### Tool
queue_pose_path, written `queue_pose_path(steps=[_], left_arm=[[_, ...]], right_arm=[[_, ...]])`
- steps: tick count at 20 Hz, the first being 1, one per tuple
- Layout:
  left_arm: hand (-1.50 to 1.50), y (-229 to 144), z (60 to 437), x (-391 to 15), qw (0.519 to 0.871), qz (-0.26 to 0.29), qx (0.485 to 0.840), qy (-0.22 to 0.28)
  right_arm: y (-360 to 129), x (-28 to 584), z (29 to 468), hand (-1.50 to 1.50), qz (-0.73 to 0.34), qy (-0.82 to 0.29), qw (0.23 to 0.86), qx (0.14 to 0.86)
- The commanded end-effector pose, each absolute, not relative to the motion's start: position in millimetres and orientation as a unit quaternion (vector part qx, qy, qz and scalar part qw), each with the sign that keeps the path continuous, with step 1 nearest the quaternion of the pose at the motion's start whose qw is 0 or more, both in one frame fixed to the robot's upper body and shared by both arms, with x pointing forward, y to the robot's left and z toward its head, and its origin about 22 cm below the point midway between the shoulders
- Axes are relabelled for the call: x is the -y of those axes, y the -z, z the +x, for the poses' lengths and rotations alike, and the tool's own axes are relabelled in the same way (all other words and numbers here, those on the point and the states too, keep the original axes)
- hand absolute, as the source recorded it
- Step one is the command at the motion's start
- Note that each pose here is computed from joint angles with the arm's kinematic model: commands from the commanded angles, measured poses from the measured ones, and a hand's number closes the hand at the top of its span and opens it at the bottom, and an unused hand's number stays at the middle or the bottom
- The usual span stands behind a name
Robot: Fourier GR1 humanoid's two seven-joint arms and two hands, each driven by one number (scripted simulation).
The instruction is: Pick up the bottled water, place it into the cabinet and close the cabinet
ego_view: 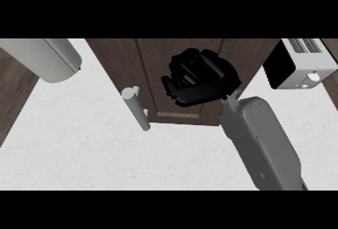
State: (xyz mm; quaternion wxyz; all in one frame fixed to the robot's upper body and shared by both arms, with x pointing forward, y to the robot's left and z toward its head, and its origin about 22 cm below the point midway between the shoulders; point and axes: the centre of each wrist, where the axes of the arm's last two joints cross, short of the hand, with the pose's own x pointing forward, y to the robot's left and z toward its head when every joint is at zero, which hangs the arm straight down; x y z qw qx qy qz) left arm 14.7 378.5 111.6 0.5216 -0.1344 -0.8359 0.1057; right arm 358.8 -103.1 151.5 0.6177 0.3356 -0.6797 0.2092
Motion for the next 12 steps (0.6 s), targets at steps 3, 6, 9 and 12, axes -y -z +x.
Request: queue_pose_path(steps=[3,6,9,12], left_arm=[[-1.50,-114,12,-382,0.524,-0.151,0.833,-0.099],[-1.50,-123,12,-372,0.525,-0.148,0.832,-0.104],[-1.50,-117,17,-376,0.530,-0.164,0.826,-0.101],[-1.50,-117,22,-376,0.527,-0.157,0.829,-0.097]], right_arm=[[-177,88,392,1.50,0.325,-0.202,0.632,0.674],[-167,81,392,1.50,0.344,-0.196,0.634,0.664],[-176,73,391,1.50,0.363,-0.208,0.620,0.664],[-183,67,388,1.50,0.364,-0.208,0.621,0.662]])
